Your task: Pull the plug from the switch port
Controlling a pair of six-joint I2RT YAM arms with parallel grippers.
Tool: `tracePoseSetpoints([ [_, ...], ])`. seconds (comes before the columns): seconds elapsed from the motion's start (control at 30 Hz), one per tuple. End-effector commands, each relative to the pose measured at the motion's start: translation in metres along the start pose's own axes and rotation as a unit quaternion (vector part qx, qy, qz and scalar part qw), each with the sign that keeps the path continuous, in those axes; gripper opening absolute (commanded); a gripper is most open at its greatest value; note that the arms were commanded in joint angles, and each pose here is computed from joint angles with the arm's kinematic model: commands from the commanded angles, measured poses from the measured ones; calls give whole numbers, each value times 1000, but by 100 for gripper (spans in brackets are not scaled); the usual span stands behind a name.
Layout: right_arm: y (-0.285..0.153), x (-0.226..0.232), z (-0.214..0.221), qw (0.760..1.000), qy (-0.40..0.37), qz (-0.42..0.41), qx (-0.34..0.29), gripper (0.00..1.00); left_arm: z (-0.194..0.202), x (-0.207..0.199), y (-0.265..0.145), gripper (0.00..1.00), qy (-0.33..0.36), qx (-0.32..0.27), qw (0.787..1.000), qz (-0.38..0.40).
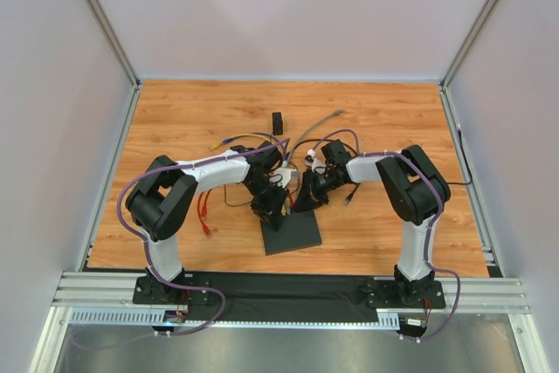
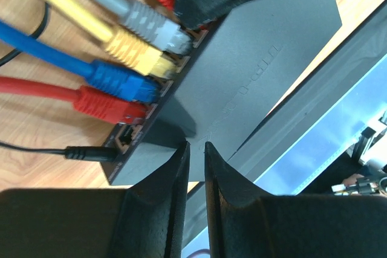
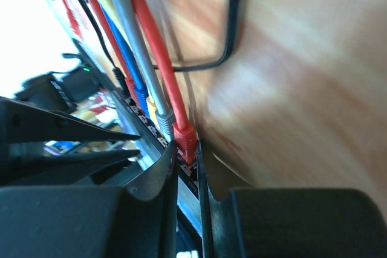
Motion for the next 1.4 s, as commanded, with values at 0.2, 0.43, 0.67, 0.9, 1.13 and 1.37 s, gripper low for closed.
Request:
tracePoseSetpoints([
  [0.2,1,5,-40,993,26,18,-115,0,12,16,10,24,4,38,997,-65],
  [0.43,-11,-8,-26,983,57,67,-158,0,9,16,10,24,2,35,997,-69],
  [0.67,-30,8,-46,978,-7,99,-186,0,9,13,8,24,3,30,997,-67],
  [0.9,-73,16,-71,967,29,118,-223,0,12,11,5,24,8,26,998,-62],
  [1.13,-131,12,-108,947,90,86,-296,0,22,13,8,24,4,34,997,-62],
  [1.37,-178,4,-132,921,105,125,-353,0,28,14,10,24,2,36,998,-61],
])
Point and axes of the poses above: each gripper's point midway between its finger pads, its own y axis out along the fingers, its own x axis along the line the jaws close on, z = x × y, the point moved 5 cm from there along -y, back along the fingers, and after that the axes turned 5 degrees about y, right-handed, at the moved point
